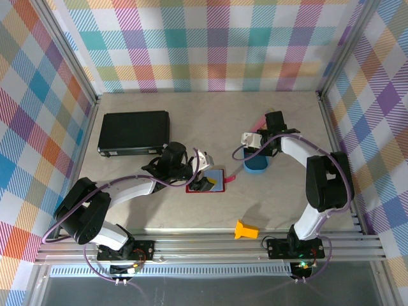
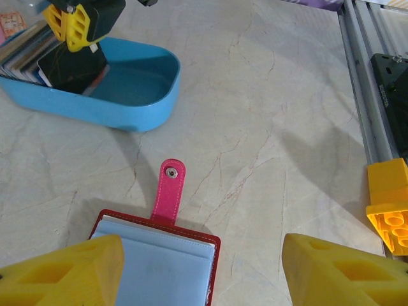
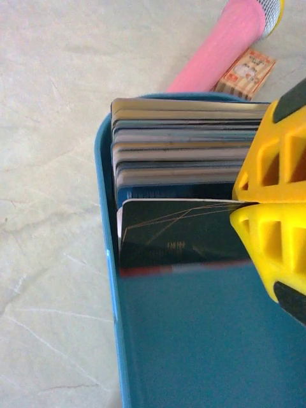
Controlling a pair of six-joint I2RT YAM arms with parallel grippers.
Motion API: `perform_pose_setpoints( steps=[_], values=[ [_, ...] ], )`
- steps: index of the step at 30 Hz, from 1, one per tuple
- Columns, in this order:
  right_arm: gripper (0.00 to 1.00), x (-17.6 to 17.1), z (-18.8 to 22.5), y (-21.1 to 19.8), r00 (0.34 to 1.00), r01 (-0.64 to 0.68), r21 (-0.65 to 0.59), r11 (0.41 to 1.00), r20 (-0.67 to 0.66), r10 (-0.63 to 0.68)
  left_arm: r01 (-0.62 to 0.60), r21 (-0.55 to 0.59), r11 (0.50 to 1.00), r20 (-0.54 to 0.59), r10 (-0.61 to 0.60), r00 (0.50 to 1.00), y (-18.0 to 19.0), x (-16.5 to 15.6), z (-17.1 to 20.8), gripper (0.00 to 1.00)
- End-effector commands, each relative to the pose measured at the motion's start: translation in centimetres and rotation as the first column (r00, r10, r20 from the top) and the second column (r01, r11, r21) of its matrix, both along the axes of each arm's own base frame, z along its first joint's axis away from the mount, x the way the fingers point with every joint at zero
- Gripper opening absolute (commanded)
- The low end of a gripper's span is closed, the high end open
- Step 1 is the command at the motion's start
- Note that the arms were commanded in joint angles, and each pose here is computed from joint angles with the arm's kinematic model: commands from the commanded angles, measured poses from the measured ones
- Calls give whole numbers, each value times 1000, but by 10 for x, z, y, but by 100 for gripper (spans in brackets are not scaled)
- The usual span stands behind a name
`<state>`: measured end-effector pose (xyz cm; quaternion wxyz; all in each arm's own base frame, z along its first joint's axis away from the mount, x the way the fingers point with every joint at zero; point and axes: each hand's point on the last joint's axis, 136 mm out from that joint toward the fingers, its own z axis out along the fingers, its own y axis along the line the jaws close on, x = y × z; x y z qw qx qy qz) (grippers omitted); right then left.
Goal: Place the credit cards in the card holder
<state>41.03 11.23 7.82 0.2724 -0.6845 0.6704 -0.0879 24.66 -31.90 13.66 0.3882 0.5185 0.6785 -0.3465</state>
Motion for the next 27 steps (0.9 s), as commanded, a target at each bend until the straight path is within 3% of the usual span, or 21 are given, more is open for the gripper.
perform_pose_setpoints(
  steps=[1,6,13,27],
  values=[
    [2,-3,0,-1,1000,9,10,1000,-19,-9,26,-6,1000,-7,-26,1000,-6,-5,1,66],
    [6,-12,-1,0,998,3,25,1000,-62,-1,29,-7,1000,-11,-29,1000,-7,-6,1,66],
    [4,-27,-3,4,990,-7,51,999,-138,14,31,-7,1000,-12,-31,999,-7,-6,1,66],
    [5,-29,9,2,983,19,76,997,-181,-5,38,-7,999,-23,-38,999,-9,-8,-1,66]
  ],
)
